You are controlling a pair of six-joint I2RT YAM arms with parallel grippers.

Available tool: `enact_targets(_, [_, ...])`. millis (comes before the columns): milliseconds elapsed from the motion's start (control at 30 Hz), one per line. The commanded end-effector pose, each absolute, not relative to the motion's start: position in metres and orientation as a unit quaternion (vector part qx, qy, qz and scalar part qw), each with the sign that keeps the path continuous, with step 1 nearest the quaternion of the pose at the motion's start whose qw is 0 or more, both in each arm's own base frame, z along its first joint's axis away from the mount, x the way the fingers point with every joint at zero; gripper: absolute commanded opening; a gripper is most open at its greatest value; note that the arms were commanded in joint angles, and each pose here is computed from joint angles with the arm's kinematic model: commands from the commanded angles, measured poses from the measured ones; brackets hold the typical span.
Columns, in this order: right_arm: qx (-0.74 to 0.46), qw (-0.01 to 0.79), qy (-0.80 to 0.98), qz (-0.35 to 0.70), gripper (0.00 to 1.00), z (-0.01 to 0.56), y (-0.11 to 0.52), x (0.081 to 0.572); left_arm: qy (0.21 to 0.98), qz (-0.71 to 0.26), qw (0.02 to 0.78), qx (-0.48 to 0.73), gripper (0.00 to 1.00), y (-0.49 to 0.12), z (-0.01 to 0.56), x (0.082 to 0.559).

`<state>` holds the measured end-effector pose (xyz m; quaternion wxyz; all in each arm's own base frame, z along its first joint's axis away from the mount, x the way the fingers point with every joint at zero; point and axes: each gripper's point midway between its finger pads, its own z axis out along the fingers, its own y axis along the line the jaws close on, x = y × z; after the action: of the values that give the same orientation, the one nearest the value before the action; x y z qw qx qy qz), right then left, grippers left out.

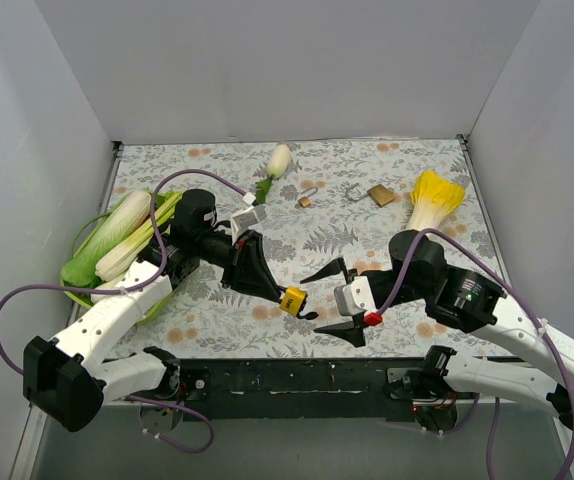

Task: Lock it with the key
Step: Adjust the lock.

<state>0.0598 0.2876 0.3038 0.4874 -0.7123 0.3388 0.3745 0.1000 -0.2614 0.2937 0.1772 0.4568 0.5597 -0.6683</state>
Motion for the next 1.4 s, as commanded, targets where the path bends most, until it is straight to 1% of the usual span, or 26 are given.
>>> enact_targets(0, [-0.72, 0.514, 0.314, 0.345, 0.95, 0.311, 0.292, 0.066, 0.502, -0.688, 0.163, 0.498, 0.0, -0.253, 0.316, 0.079])
enact_targets(67, [-0.723, 0.516, 0.308, 0.342, 0.94, 0.311, 0.292, 0.066, 0.502, -0.689, 0.161, 0.497, 0.0, -0.253, 0.315, 0.078])
enact_targets(100, [-0.725, 0.515, 0.304, 0.343, 0.91, 0.311, 0.292, 0.065, 0.502, -0.689, 0.161, 0.498, 0.0, -0.254, 0.316, 0.078])
enact_targets(200, [-0.731, 0.514, 0.292, 0.34, 0.87, 0.31, 0.292, 0.062, 0.502, -0.689, 0.159, 0.497, 0.0, -0.255, 0.315, 0.079])
enact_targets(300, [-0.743, 0.508, 0.282, 0.333, 0.87, 0.303, 0.29, 0.06, 0.5, -0.69, 0.159, 0.499, 0.0, -0.255, 0.316, 0.079])
enact_targets(633, [-0.76, 0.509, 0.262, 0.308, 0.8, 0.295, 0.284, 0.06, 0.501, -0.692, 0.152, 0.497, 0.0, -0.256, 0.313, 0.078])
enact_targets(733, [-0.759, 0.514, 0.257, 0.307, 0.74, 0.296, 0.287, 0.06, 0.5, -0.692, 0.152, 0.498, 0.0, -0.256, 0.313, 0.079])
enact_targets(767, [-0.758, 0.517, 0.255, 0.306, 0.7, 0.297, 0.288, 0.061, 0.5, -0.692, 0.15, 0.498, 0.0, -0.256, 0.313, 0.078])
enact_targets(833, [-0.756, 0.523, 0.252, 0.304, 0.66, 0.3, 0.291, 0.062, 0.5, -0.692, 0.15, 0.499, 0.0, -0.257, 0.313, 0.078])
enact_targets(867, [-0.755, 0.524, 0.25, 0.306, 0.63, 0.301, 0.292, 0.061, 0.5, -0.692, 0.15, 0.499, 0.0, -0.257, 0.313, 0.078])
enact_targets(1100, [-0.744, 0.523, 0.263, 0.321, 0.57, 0.306, 0.298, 0.06, 0.506, -0.688, 0.156, 0.496, 0.0, -0.259, 0.311, 0.081])
enact_targets(1133, [-0.743, 0.524, 0.266, 0.322, 0.55, 0.307, 0.298, 0.06, 0.506, -0.688, 0.155, 0.496, 0.0, -0.259, 0.31, 0.081])
enact_targets(1167, [-0.742, 0.523, 0.267, 0.323, 0.51, 0.306, 0.298, 0.06, 0.506, -0.689, 0.154, 0.496, 0.0, -0.259, 0.311, 0.08])
enact_targets(1267, [-0.739, 0.525, 0.271, 0.324, 0.47, 0.307, 0.299, 0.061, 0.51, -0.687, 0.156, 0.494, 0.0, -0.26, 0.31, 0.081])
enact_targets(1367, [-0.739, 0.523, 0.27, 0.328, 0.46, 0.307, 0.301, 0.059, 0.523, -0.683, 0.157, 0.486, 0.0, -0.263, 0.308, 0.085])
